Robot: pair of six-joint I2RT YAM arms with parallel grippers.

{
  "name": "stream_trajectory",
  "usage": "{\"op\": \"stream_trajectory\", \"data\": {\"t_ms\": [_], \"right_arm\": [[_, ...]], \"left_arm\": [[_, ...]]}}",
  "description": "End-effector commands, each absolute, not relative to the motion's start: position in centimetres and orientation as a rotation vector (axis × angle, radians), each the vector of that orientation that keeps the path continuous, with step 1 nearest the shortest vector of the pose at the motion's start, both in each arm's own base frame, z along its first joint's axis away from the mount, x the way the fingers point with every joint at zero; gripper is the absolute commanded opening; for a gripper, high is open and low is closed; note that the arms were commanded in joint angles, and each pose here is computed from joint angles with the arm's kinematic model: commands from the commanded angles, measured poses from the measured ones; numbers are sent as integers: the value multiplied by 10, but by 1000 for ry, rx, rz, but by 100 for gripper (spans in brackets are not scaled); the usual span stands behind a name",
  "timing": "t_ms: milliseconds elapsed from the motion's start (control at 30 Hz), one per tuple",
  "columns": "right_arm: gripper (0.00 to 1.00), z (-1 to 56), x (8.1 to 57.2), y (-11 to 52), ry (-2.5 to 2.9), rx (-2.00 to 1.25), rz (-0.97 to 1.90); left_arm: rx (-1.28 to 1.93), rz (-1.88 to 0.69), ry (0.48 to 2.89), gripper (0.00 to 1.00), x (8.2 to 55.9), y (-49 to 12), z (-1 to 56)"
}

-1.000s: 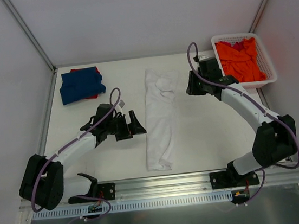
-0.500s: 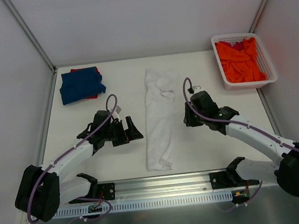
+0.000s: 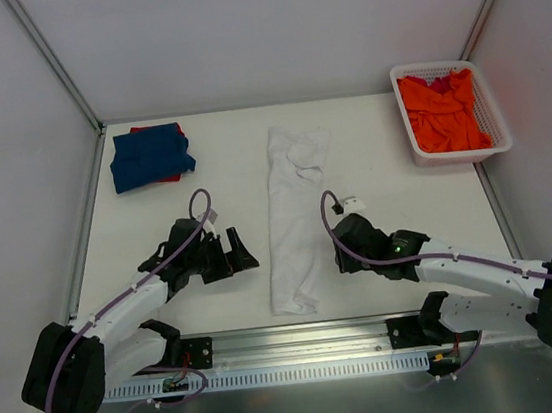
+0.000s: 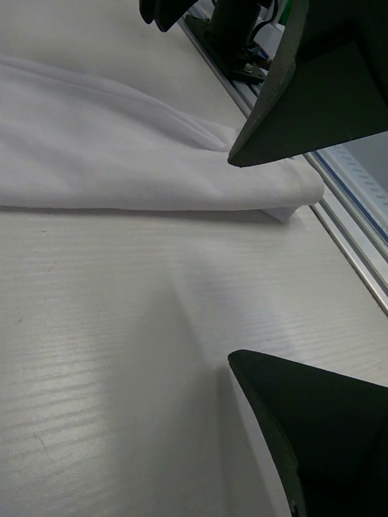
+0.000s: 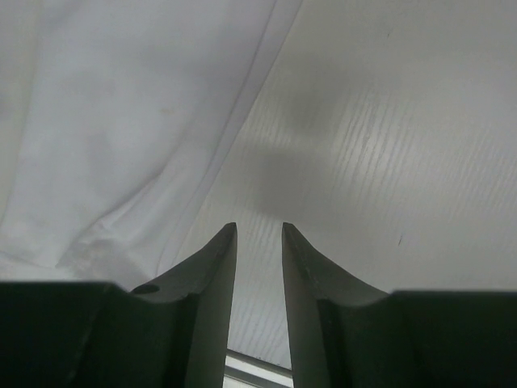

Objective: Fold and stack the t-shirts
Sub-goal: Fold the tshirt

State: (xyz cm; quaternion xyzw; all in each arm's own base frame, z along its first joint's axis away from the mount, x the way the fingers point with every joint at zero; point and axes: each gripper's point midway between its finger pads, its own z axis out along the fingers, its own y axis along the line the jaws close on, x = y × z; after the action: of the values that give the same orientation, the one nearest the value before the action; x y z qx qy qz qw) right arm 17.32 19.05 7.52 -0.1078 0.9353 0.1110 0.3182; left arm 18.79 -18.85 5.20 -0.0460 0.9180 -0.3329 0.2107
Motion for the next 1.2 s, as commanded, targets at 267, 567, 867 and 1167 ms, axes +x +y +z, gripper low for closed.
{"op": "stream_trajectory", "data": {"t_ms": [267, 567, 867, 1167], "right_arm": [[33, 89, 157, 203, 2398, -291, 249], [32, 95, 147, 202, 2370, -328, 197], [33, 90, 135, 209, 2368, -363, 219], [41, 63, 117, 226, 2425, -477, 145]], "left_arm": [[-202, -908, 2517, 99, 184, -181, 50], [-194, -875, 2538, 99, 182, -181, 44], [-195, -850, 2498, 99, 180, -175, 50], [-251, -811, 2550, 99, 163, -166, 25]]}}
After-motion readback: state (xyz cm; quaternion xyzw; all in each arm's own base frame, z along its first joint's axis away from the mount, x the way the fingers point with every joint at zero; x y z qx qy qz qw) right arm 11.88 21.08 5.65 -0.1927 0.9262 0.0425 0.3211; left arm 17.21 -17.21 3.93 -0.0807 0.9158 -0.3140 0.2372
